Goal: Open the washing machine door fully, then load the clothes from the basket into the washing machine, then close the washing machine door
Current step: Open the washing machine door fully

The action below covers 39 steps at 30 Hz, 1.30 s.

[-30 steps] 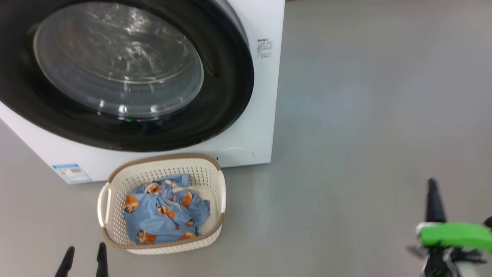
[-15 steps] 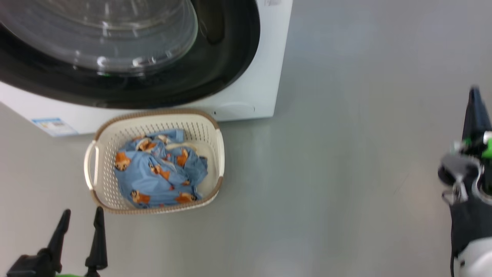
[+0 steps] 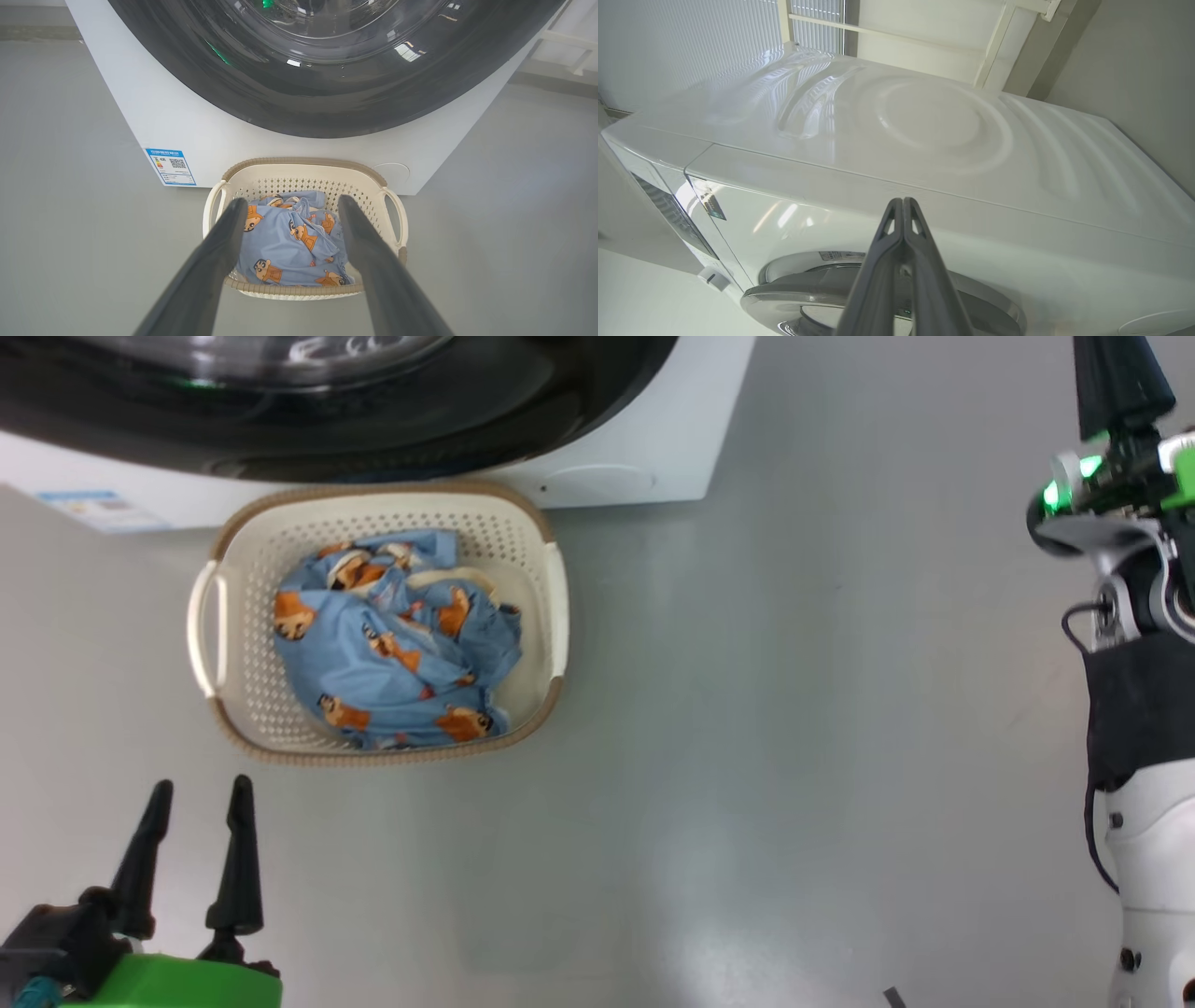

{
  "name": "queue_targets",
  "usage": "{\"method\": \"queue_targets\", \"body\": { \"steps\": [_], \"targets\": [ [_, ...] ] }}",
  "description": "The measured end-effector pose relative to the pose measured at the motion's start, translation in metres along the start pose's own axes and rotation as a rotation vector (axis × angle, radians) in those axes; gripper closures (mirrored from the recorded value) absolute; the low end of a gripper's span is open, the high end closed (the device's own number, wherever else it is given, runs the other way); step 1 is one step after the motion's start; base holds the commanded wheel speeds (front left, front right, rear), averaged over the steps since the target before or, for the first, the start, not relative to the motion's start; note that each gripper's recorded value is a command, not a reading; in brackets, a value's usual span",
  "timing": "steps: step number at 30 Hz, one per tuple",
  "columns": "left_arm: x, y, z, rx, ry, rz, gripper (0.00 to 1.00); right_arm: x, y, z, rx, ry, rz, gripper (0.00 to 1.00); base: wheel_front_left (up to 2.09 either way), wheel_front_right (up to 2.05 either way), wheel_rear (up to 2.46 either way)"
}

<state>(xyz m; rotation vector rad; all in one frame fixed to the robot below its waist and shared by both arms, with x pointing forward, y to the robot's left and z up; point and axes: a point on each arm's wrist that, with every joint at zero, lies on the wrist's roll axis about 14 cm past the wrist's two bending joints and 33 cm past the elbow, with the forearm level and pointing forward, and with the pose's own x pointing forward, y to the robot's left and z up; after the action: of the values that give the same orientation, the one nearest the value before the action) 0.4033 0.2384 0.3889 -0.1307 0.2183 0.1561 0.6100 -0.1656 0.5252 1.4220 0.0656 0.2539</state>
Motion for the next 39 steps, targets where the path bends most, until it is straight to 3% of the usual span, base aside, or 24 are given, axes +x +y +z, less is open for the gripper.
{"method": "queue_targets", "body": {
  "steps": [17,28,39],
  "targets": [
    [-0.030,0.032,-0.005,0.001,0.038,0.099,0.00,0.056,0.021,-0.100,-0.029,0.347,0.107,1.00,0.00,0.00,0.00],
    [-0.051,0.044,-0.001,-0.032,0.035,0.163,0.00,0.076,0.042,-0.137,-0.027,0.437,0.180,1.00,0.00,0.00,0.00],
    [-0.063,0.049,-0.013,-0.042,0.077,0.199,0.00,0.089,0.036,-0.147,-0.027,0.458,0.191,1.00,0.00,0.00,0.00]
  ]
}}
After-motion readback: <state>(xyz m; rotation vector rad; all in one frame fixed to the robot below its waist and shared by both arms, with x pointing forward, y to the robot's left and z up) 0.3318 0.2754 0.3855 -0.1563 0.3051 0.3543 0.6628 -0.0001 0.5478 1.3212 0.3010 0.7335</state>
